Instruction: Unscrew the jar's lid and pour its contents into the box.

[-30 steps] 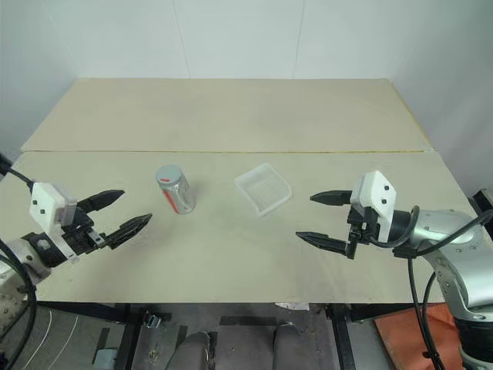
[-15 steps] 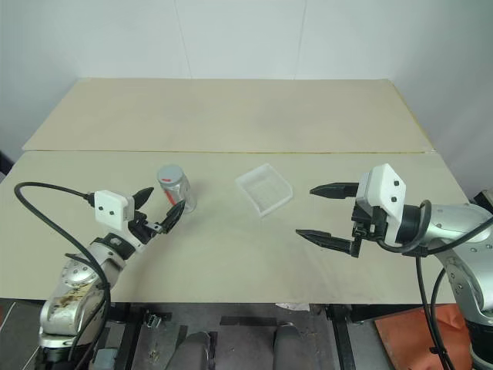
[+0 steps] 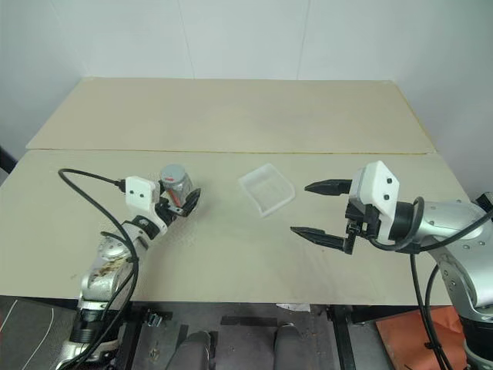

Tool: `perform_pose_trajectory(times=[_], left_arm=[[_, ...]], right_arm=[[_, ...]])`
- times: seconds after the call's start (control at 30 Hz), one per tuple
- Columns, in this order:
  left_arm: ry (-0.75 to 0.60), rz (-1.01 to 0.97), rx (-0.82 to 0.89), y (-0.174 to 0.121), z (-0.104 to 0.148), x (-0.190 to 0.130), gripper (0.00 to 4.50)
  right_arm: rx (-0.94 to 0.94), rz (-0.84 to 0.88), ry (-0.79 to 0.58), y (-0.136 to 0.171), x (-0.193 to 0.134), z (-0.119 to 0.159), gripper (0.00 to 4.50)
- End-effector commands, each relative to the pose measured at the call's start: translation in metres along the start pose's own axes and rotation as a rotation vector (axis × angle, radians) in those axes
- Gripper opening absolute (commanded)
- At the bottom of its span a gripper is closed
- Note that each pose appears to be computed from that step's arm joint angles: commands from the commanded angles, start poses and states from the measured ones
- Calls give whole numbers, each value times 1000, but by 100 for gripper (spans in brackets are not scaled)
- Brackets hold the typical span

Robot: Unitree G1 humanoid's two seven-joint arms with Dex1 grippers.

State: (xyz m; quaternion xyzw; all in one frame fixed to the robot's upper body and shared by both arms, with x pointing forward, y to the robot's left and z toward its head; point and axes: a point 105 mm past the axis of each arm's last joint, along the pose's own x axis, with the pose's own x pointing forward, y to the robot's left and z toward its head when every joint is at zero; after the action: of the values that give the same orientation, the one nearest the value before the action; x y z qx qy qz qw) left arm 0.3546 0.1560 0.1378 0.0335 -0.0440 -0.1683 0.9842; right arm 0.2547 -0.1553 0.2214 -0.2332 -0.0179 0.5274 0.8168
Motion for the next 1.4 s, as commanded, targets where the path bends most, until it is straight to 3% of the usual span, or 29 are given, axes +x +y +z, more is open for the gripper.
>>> perform_pose_trajectory(times=[0.03,0.27,0.33,0.5,0.83,1.1,1.4], left_arm=[[-52,19,29,0,12,4,430],[-61,17,45,-3,10,9,225],[-66,19,47,-2,11,10,191],[-85,-39,47,-3,24,12,191],[-90,-736,58,-34,87,1,191],[-72,-1063,115,-75,89,3,191],[-78,-1157,140,-91,94,11,191]], right_arm=[[-61,-10,-36,-1,-2,14,450],[-55,-12,-44,-1,-4,15,450],[-53,-13,-48,-1,-4,15,450],[-48,-27,-74,-3,-1,17,450],[37,-13,-206,-21,37,52,450],[97,-20,-209,-31,85,72,450],[104,2,-199,-25,102,78,450]])
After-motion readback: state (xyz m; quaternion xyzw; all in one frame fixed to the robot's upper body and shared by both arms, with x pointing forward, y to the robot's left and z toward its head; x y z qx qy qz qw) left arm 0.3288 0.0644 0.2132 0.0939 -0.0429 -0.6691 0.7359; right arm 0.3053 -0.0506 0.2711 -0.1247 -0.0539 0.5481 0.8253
